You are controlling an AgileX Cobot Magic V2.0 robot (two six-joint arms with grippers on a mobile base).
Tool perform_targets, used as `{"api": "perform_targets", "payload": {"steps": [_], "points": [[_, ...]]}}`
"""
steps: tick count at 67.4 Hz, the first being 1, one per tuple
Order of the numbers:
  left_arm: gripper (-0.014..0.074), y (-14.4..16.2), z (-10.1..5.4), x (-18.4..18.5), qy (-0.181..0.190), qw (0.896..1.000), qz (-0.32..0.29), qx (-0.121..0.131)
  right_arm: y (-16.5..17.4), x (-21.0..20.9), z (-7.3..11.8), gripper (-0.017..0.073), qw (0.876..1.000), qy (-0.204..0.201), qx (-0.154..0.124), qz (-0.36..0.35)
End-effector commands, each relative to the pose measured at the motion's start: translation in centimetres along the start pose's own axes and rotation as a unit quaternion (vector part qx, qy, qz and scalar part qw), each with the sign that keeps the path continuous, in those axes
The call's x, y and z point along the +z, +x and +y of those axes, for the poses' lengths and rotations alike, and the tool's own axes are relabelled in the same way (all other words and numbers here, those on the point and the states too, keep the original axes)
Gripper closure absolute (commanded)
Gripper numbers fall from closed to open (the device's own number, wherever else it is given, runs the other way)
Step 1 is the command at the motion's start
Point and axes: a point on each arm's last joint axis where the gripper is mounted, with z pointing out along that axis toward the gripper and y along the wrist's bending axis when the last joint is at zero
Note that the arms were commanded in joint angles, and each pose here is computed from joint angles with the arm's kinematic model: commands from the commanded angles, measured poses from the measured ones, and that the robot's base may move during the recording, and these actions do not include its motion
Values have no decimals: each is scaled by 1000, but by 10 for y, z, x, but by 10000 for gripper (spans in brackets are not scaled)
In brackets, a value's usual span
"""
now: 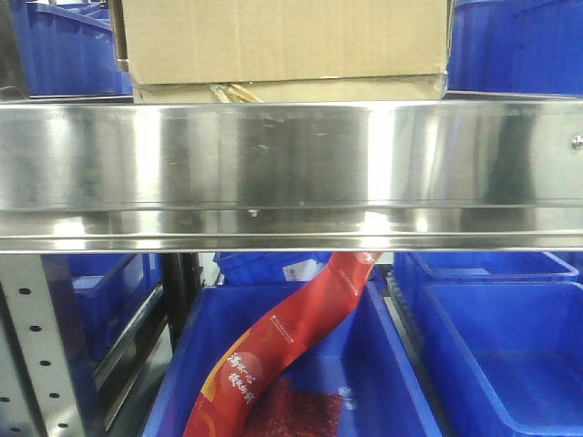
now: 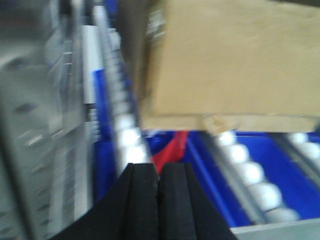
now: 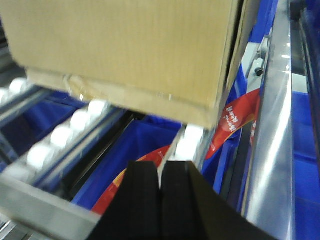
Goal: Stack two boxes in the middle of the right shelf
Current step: 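Open both grippers and pull them back from the boxes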
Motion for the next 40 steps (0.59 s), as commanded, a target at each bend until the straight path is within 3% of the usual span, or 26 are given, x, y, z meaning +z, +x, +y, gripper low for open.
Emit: {"api": "perform_targets", "payload": {"steps": [1, 23, 40], "points": [[704, 8, 8, -15, -9, 1000, -27, -8, 0, -15, 0, 727, 999, -8, -7, -38], [704, 9, 13, -56, -4, 994, -104, -15, -14, -50, 1, 727, 991, -29, -5, -134], [704, 9, 13, -60, -2, 994, -111, -15, -16, -51, 2, 727, 988, -34, -5, -147]]}}
